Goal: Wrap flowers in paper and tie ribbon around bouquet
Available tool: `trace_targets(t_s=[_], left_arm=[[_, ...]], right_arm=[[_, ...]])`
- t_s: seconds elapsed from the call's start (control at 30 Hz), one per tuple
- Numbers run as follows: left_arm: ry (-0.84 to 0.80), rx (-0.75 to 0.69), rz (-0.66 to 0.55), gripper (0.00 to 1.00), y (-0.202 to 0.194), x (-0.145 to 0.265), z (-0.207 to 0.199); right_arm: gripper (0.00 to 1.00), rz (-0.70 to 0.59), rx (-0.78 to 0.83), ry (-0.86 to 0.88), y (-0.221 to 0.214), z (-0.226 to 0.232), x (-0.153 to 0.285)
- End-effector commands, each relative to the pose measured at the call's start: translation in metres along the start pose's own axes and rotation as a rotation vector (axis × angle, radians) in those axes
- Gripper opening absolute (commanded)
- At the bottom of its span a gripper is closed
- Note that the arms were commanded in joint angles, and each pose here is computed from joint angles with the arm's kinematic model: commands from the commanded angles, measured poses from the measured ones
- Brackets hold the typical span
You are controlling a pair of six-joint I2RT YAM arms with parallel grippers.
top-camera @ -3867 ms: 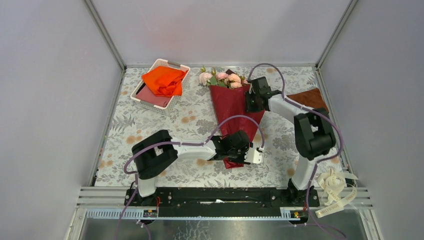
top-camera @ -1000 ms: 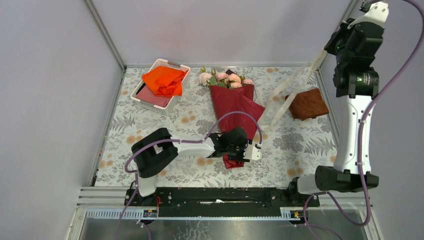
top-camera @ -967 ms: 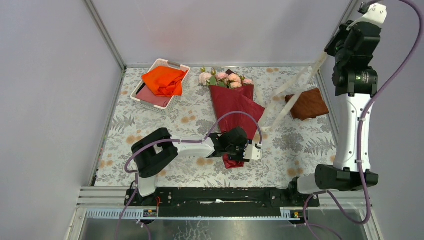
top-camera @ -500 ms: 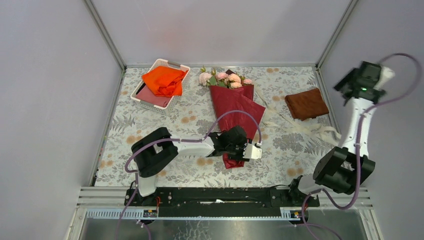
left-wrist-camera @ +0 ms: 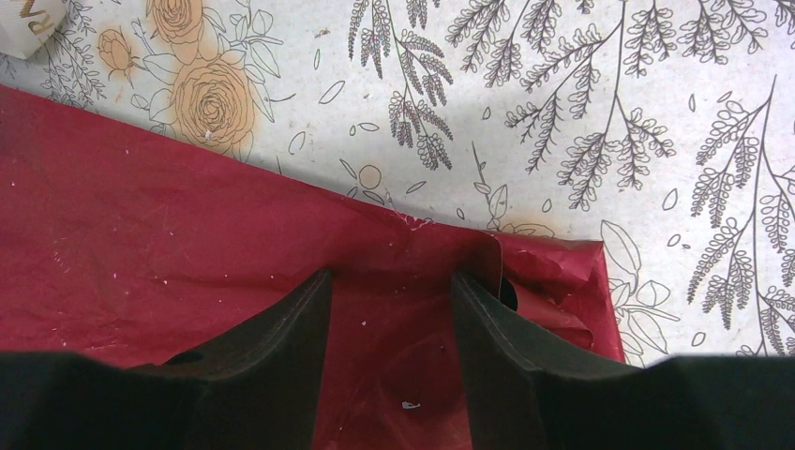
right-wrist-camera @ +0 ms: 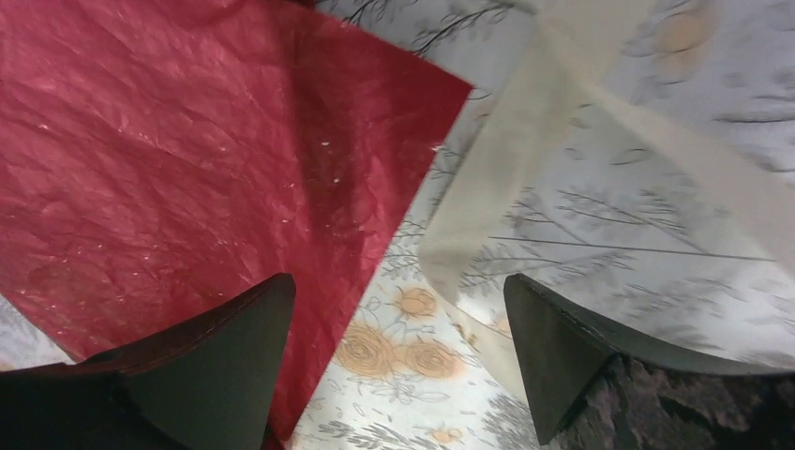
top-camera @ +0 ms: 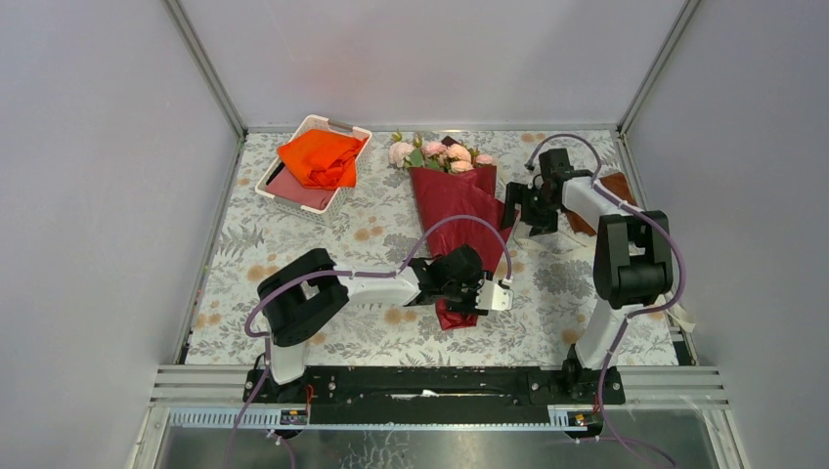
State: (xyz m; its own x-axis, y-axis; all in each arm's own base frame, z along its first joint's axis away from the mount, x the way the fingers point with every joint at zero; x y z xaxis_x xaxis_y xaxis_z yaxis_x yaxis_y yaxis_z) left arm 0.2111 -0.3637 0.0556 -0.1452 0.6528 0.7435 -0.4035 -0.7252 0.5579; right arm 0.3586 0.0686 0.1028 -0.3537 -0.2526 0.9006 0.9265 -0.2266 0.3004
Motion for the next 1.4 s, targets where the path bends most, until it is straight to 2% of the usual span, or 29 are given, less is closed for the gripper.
trace_targets(t_s=[0.0, 0.07, 0.27, 0.53, 0.63, 0.73, 0.77, 0.87, 1.03, 1.1, 1.27, 1.37], left_arm=[[-0.163, 0.051, 0.239, 0.57, -0.069, -0.008, -0.049], [-0.160, 0.049, 0.241, 0.57, -0.069, -0.008, -0.048], [-0.159, 0.036, 0.250, 0.58, -0.071, -0.007, -0.048], [-0.157, 0.040, 0.249, 0.58, -0.075, -0.006, -0.044], [-0.151, 0.050, 0.245, 0.58, -0.075, -0.006, -0.040], [-0.152, 0.056, 0.240, 0.58, -0.075, -0.005, -0.039], [-0.153, 0.058, 0.239, 0.58, -0.075, -0.004, -0.039], [-0.150, 0.060, 0.235, 0.58, -0.075, -0.003, -0.038], [-0.137, 0.050, 0.249, 0.59, -0.073, 0.009, -0.032], [-0.134, 0.059, 0.228, 0.66, -0.066, 0.022, -0.025], [-0.177, 0.078, 0.117, 0.83, -0.029, 0.075, -0.006], [-0.188, 0.062, 0.017, 0.86, -0.010, 0.100, 0.006]], right_arm=[[0.92, -0.030, -0.036, 0.271, 0.003, 0.042, -0.003], [0.92, -0.044, -0.099, 0.337, -0.002, 0.052, -0.008], [1.00, 0.059, -0.186, 0.292, -0.029, 0.047, -0.044], [0.97, 0.106, -0.100, 0.451, -0.020, 0.086, -0.073], [0.92, 0.120, -0.119, 0.476, -0.017, 0.092, -0.082], [0.82, 0.128, -0.143, 0.504, -0.018, 0.097, -0.088], [0.76, 0.129, -0.140, 0.507, -0.019, 0.099, -0.089], [0.47, 0.120, -0.127, 0.495, -0.020, 0.100, -0.089], [0.12, 0.063, -0.085, 0.442, -0.015, 0.101, -0.067], [0.01, 0.043, -0.078, 0.431, -0.019, 0.104, -0.059], [0.00, 0.029, -0.100, 0.434, -0.047, 0.124, -0.052], [0.00, 0.004, -0.094, 0.501, -0.051, 0.147, -0.049]])
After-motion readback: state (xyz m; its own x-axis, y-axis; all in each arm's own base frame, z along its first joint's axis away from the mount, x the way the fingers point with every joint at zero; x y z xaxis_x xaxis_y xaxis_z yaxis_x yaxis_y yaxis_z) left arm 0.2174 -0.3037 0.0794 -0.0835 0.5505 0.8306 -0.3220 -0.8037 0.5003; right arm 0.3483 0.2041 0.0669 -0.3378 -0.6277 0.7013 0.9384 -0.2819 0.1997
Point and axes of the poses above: each gripper's point midway between its finger pads, its own x axis back along the fingers, its own z axis along the line the jaws close on, y = z × x, the point moved 5 cm from there along x, back along the fingers, and after that the axes turned 8 degrees about -x, right-handed, at the moved point
